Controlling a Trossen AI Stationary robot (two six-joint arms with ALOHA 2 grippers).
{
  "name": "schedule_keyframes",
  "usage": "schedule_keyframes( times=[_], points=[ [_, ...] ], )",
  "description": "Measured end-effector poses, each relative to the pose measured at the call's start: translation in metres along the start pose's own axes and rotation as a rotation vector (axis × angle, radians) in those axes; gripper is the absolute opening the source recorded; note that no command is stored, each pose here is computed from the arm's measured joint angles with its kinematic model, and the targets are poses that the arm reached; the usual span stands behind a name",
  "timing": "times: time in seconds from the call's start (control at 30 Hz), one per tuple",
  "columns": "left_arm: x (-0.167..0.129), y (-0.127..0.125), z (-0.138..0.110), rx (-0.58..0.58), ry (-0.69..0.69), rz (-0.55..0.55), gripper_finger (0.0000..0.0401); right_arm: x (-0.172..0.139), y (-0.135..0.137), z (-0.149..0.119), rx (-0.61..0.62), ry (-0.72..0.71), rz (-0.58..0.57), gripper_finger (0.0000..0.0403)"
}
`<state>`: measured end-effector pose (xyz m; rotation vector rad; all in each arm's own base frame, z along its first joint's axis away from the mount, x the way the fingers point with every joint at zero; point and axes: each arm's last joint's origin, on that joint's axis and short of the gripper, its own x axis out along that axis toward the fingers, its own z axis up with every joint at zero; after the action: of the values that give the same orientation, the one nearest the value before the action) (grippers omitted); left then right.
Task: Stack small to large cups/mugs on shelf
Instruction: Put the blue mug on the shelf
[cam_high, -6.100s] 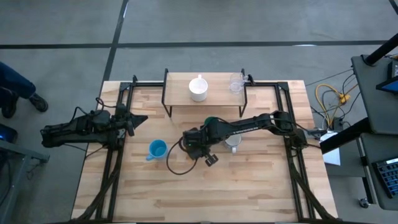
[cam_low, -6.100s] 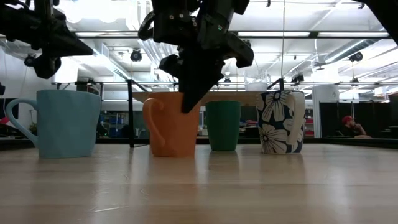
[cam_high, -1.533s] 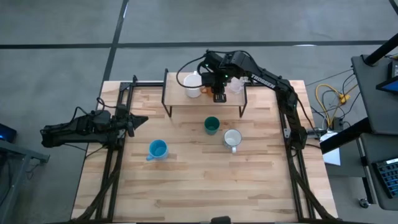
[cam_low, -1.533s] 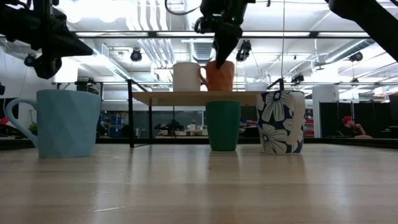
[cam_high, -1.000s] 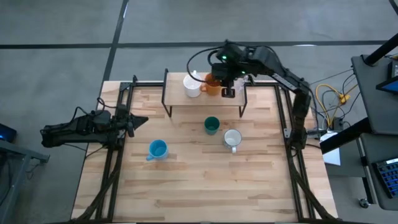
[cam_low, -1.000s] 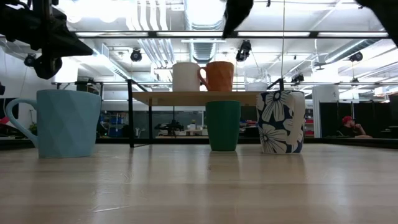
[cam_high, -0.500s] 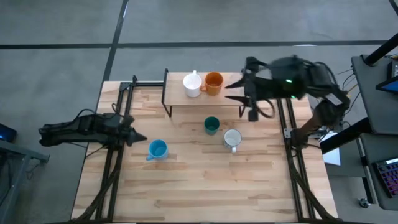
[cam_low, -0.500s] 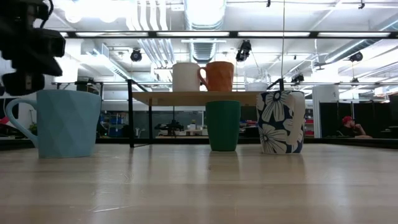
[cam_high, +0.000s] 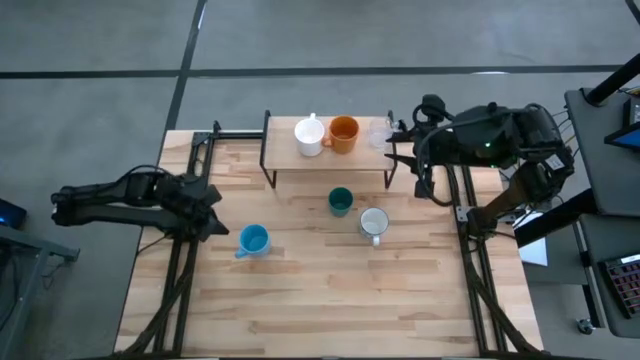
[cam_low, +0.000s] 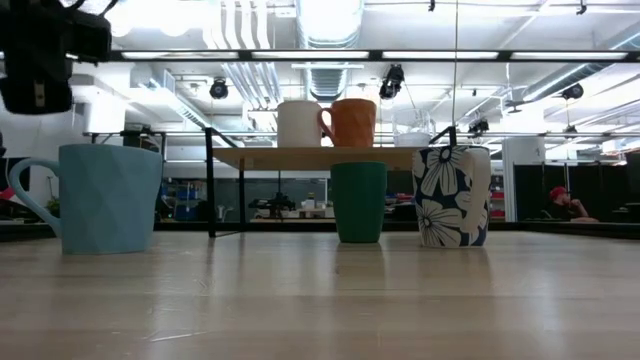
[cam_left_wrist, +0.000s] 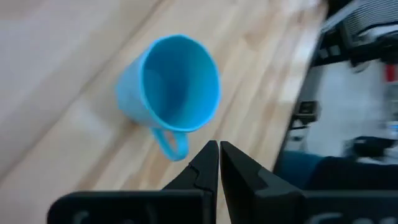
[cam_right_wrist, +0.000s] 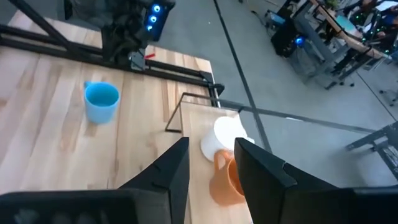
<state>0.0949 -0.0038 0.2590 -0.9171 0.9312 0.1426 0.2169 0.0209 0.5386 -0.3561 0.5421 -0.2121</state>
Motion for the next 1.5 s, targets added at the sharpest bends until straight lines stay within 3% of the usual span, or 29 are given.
schedule_keyframes(
  times=[0.17, 0.57, 0.83, 1.03, 1.5],
  points=[
    [-0.001, -0.012, 0.012, 0.074, 0.05, 0.066, 0.0002, -0.001, 0.0, -0.001, -0.03, 0.01, 0.0, 0.0121],
    [0.047, -0.014, 0.032, 0.148, 0.279, 0.218, 0.0017, -0.026, -0.011, -0.012, -0.057, 0.005, -0.051, 0.0121],
    [0.03, -0.032, 0.043, 0.183, 0.214, 0.189, 0.0073, -0.036, -0.014, -0.016, -0.057, 0.0, -0.052, 0.0121],
    [0.026, -0.032, 0.046, 0.16, 0.12, 0.26, 0.0107, -0.035, -0.014, -0.019, -0.071, 0.029, -0.044, 0.0121],
    [0.064, -0.03, 0.061, 0.142, 0.195, 0.361, 0.0112, -0.035, -0.013, -0.024, -0.087, 0.075, -0.032, 0.0121]
  ],
)
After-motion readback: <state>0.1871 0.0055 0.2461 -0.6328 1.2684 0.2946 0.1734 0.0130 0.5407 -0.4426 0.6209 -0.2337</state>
